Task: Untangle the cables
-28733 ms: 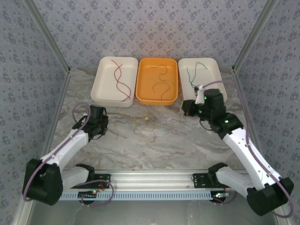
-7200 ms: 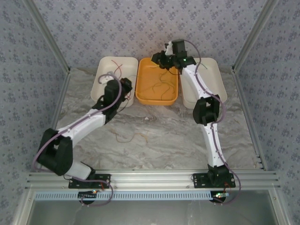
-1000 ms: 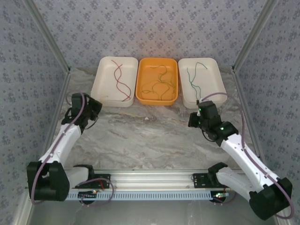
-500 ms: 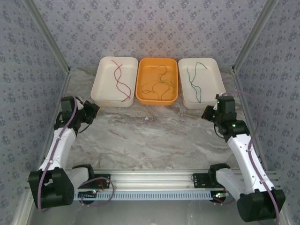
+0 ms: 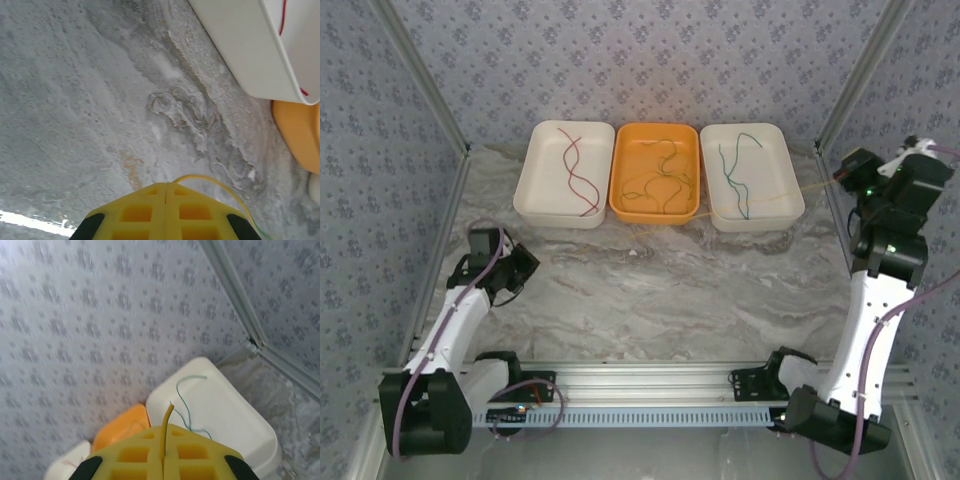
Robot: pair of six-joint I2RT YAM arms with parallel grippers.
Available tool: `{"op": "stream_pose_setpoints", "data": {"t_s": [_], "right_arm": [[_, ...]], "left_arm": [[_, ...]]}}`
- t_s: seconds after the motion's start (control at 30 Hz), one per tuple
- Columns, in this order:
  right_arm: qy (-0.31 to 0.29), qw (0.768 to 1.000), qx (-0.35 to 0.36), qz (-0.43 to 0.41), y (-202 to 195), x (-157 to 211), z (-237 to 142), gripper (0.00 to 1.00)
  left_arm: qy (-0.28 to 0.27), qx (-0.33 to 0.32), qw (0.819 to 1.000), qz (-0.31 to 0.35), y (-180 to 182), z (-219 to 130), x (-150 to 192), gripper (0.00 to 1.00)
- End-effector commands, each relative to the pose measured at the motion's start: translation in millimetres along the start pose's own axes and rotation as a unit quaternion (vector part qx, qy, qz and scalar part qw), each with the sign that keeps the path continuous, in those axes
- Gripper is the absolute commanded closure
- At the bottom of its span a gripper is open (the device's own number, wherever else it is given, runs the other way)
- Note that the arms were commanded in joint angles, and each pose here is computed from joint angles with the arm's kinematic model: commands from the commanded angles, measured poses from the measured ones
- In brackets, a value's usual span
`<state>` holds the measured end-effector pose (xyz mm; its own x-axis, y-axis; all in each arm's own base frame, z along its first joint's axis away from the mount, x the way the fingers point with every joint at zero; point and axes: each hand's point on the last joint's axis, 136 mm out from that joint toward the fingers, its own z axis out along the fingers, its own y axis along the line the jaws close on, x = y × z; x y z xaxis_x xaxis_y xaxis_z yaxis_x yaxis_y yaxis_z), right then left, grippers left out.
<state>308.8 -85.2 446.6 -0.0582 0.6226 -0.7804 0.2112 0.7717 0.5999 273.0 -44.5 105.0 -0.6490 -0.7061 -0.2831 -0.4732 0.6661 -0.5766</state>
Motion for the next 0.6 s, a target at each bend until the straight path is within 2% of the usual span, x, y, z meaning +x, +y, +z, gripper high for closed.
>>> {"op": "stream_pose_setpoints", "data": {"t_s": [0.0,0.13,0.33,0.43,0.57], "right_arm": [[-0.027,0.997,-0.055,0.046,26.7,-32.7,-7.0,1.0],[-0.066,0.993,-0.085,0.057,46.6,-63.9,-13.1,1.0],[-0.116,0.982,-0.115,0.097,54.9,-114.5,-19.5,1.0],[-0.083,0.978,-0.162,0.098,78.1,-115.6,-8.5,1.0],[-0.034,0.973,-0.224,0.041,130.2,-91.9,-12.5,1.0]], "left_arm": [[-0.027,-0.029,0.998,0.043,8.2,-0.2,-1.5,1.0],[-0.021,-0.047,0.993,0.106,1.5,8.1,14.2,1.0],[-0.025,-0.095,0.977,0.191,0.7,13.9,41.4,1.0],[-0.025,-0.092,0.976,0.197,-2.6,14.5,49.6,1.0],[-0.043,-0.05,0.978,0.199,-27.1,7.3,53.1,1.0]]}}
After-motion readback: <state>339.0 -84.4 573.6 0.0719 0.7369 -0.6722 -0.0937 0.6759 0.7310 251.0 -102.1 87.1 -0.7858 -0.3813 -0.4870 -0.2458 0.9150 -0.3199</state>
